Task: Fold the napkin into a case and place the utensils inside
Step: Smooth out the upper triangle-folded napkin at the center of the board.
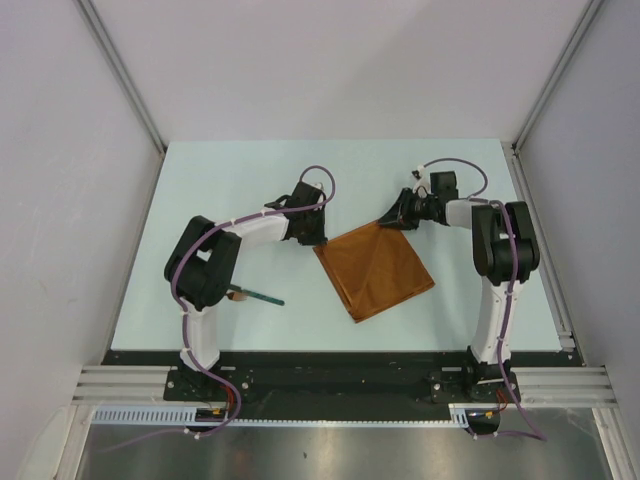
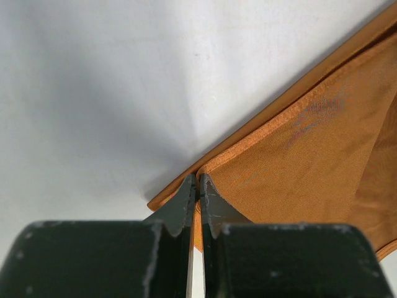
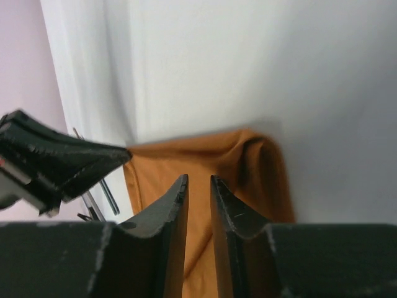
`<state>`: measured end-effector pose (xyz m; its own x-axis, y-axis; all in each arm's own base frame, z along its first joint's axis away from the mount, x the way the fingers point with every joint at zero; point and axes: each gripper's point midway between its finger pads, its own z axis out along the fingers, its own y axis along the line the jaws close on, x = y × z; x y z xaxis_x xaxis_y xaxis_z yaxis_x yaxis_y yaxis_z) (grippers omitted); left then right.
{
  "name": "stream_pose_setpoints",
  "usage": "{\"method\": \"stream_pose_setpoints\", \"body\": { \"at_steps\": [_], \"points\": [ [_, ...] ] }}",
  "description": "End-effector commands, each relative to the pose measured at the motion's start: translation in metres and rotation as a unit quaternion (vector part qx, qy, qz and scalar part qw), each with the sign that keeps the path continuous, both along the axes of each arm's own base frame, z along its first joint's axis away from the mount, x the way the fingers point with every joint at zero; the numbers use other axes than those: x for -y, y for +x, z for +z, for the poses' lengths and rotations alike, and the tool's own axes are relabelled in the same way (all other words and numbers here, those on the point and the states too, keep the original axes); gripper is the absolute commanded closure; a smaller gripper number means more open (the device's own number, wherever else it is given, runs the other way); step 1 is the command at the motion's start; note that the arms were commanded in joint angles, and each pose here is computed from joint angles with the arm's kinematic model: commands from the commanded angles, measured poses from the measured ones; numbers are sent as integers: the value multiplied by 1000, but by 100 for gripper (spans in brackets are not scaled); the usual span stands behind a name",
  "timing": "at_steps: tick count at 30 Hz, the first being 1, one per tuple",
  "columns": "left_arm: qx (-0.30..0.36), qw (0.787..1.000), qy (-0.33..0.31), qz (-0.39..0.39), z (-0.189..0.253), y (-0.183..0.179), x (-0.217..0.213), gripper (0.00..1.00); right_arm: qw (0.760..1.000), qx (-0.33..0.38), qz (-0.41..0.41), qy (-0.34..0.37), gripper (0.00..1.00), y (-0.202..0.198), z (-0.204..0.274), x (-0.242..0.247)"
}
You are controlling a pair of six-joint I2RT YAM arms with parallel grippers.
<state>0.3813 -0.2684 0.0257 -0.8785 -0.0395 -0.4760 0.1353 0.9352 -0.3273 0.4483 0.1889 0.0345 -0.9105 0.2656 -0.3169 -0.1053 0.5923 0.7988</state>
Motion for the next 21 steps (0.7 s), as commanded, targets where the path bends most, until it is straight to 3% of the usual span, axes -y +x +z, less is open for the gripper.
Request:
{"method": "stream_pose_setpoints", "body": {
  "at_steps": [1, 6, 12, 17, 21],
  "points": [
    [12, 1000, -1, -2, 6, 6, -2, 94, 996, 73, 22, -42, 71, -24, 70, -12],
    [15, 1000, -4, -1, 8, 5, -2, 94, 993, 52, 93, -50, 70, -106, 61, -49],
    [14, 1000, -9, 2, 9, 4, -1, 94, 988, 12, 155, 17, 74, -187, 40, -90],
    [10, 1000, -8, 5, 6, 3, -2, 94, 984, -17, 171, 42, 78, -219, 26, -99],
    [8, 1000, -9, 6, 4, 3, -1, 95, 985, -44, 163, 23, 79, -238, 3, -86]
  ]
}}
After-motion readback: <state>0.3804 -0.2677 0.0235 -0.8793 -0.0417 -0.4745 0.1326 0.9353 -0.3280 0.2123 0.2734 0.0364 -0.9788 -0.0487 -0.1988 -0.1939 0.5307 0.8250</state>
